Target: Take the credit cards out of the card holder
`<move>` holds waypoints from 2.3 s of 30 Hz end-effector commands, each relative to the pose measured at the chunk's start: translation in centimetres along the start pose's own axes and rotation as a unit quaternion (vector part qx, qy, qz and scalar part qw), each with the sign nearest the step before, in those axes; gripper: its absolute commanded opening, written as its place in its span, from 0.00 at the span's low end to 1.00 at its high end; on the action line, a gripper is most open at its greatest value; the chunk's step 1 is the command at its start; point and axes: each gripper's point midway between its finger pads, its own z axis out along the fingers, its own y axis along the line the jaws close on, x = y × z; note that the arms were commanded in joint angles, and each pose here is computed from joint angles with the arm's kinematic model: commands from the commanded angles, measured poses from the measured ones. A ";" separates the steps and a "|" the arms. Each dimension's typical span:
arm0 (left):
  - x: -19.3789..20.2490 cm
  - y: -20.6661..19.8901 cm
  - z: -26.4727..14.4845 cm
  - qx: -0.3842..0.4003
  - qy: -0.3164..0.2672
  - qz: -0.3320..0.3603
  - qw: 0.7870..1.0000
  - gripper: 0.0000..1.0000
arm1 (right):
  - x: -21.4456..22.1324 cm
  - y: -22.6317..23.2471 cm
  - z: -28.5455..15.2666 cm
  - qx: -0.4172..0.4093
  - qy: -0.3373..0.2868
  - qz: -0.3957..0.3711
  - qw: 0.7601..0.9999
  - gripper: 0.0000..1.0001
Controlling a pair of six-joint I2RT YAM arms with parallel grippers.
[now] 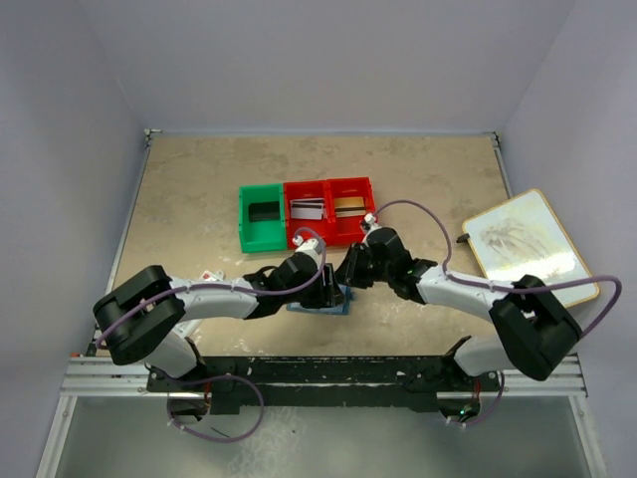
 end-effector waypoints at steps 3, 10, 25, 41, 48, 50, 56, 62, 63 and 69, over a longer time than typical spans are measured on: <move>-1.4 -1.7 -0.9 0.017 -0.021 0.012 1.000 0.49 | 3.4 -2.3 0.9 0.002 0.053 -0.002 0.999 0.20; -4.7 -0.3 -4.2 -0.059 -0.083 0.038 0.994 0.53 | 4.7 -6.7 1.2 0.097 0.075 -0.010 0.992 0.20; -3.4 4.8 -4.0 -0.129 -0.062 0.021 0.990 0.56 | 4.1 -6.3 0.7 0.103 0.066 -0.009 0.992 0.21; -2.2 6.5 -3.0 -0.157 -0.038 0.020 0.987 0.56 | 3.7 -6.0 1.0 0.101 0.063 -0.012 0.993 0.21; -2.5 7.0 -3.4 -0.178 -0.042 0.031 0.983 0.56 | 3.5 -6.0 1.3 0.100 0.059 -0.011 0.993 0.21; -2.4 7.1 -3.3 -0.178 -0.039 0.032 0.983 0.56 | 3.5 -5.9 1.4 0.100 0.059 -0.011 0.993 0.21; -2.8 6.9 -3.4 -0.179 -0.046 0.033 0.982 0.56 | 3.4 -5.9 1.5 0.100 0.060 -0.012 0.993 0.21; -3.2 6.6 -3.5 -0.180 -0.049 0.038 0.982 0.56 | 3.5 -5.9 1.5 0.102 0.062 -0.012 0.993 0.21; -3.2 6.5 -3.4 -0.176 -0.048 0.038 0.983 0.56 | 3.5 -6.0 1.5 0.102 0.062 -0.012 0.993 0.21; -2.7 5.3 -2.8 -0.140 -0.036 0.038 0.989 0.55 | 3.6 -6.0 1.5 0.101 0.062 -0.012 0.993 0.21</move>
